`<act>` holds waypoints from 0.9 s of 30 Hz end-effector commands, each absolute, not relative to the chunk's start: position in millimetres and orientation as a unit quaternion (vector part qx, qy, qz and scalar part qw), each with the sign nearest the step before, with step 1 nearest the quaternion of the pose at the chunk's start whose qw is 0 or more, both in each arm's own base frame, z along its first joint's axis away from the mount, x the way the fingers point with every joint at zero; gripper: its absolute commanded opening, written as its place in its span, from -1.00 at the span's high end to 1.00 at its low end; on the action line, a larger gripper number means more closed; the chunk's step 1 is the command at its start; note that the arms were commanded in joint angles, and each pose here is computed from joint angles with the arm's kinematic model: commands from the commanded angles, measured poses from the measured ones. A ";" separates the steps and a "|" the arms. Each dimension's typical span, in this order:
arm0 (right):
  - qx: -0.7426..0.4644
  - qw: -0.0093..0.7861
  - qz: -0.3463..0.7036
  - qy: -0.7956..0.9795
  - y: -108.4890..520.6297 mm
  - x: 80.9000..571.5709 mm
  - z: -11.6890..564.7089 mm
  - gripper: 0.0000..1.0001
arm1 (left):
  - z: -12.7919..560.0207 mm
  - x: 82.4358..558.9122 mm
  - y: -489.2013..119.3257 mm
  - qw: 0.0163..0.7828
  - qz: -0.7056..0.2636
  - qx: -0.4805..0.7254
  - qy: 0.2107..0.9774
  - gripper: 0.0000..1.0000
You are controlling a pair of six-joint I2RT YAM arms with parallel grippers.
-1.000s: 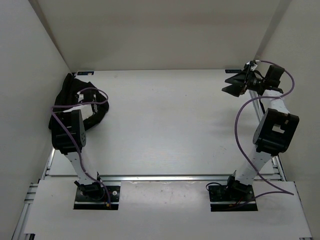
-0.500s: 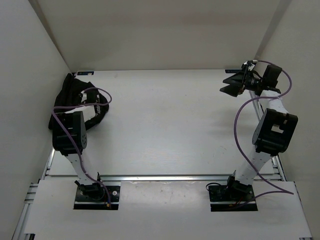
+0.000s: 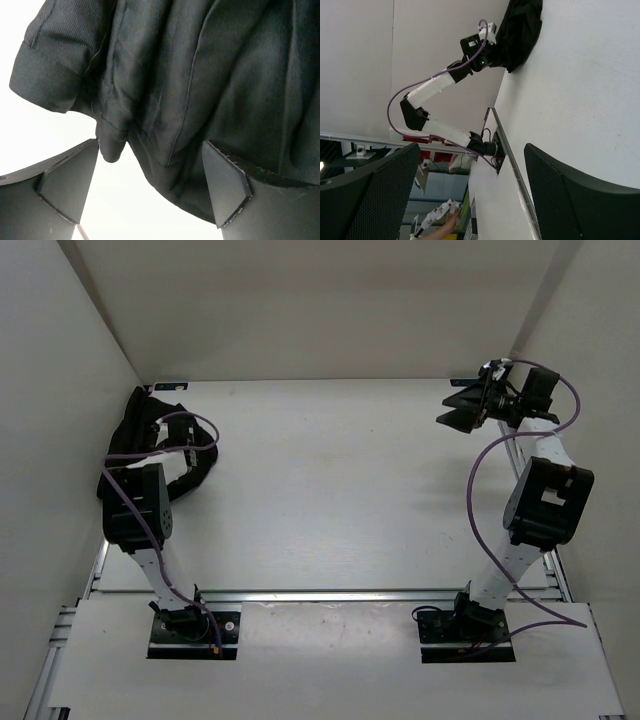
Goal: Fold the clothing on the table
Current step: Move the skirt to the center of the board
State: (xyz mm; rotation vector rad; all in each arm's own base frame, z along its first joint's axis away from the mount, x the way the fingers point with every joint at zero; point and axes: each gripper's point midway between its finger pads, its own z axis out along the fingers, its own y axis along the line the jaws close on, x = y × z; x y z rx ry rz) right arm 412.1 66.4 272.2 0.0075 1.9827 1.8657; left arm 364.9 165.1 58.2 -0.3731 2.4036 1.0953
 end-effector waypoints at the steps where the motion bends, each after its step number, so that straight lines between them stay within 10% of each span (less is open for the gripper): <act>1: -0.037 0.219 0.675 0.704 67.7 407.6 295.3 -0.79 | 72.7 380.3 171.2 0.257 0.417 -0.149 0.859 -0.91; 15: -0.056 0.242 0.660 0.709 72.1 419.1 313.8 -0.82 | 41.0 369.0 185.7 0.231 0.395 -0.190 0.869 -0.87; 16: -0.054 0.244 0.659 0.710 71.0 418.9 313.1 -0.82 | 42.3 367.6 187.4 0.231 0.396 -0.193 0.868 -0.67; 19: -0.057 0.242 0.659 0.710 74.9 415.5 311.4 -0.83 | 39.8 372.4 179.2 0.236 0.374 -0.186 0.877 0.99; 27: -0.069 0.232 0.666 0.705 84.1 414.3 309.2 -0.82 | 90.6 426.9 73.7 0.345 0.285 -0.099 0.889 1.00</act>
